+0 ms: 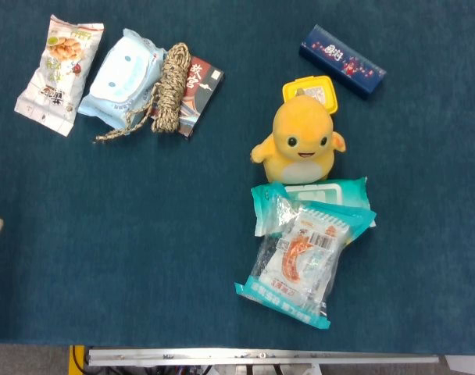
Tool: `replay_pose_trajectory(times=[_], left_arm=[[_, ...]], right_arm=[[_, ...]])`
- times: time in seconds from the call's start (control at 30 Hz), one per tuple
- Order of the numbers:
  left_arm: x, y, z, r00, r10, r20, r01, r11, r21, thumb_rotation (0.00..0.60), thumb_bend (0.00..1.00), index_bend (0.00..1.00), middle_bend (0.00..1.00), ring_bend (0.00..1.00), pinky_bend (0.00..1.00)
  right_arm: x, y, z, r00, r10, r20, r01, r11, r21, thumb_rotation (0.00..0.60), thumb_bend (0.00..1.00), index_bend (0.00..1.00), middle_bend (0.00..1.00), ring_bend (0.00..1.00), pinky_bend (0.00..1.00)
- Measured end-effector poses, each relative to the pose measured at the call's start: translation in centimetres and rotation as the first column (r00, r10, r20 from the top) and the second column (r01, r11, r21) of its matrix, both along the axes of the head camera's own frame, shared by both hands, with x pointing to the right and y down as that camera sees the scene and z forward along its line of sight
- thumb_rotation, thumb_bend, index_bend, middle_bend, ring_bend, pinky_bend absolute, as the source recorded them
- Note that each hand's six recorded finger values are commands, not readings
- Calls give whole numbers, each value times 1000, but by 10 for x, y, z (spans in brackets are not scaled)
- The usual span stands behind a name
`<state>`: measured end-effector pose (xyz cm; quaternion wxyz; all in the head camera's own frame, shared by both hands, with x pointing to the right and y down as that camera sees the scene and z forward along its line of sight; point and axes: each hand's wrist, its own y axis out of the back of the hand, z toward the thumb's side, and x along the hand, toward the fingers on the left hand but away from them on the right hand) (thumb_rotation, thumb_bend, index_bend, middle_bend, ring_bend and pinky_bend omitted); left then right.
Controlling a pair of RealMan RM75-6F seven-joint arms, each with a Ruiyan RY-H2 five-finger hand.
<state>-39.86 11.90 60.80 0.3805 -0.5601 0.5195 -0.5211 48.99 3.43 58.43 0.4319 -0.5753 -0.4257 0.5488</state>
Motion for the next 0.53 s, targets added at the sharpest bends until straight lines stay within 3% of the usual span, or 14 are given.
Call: replay_pose_trajectory(times=[0.53], left_arm=[[1,0,2,1000,6,0,-6,1000,-6,600,4,187,124,86,0]], right_arm=[[-14,17,0,998,-57,29,57,998,-18,362,0,102,112,0,0]])
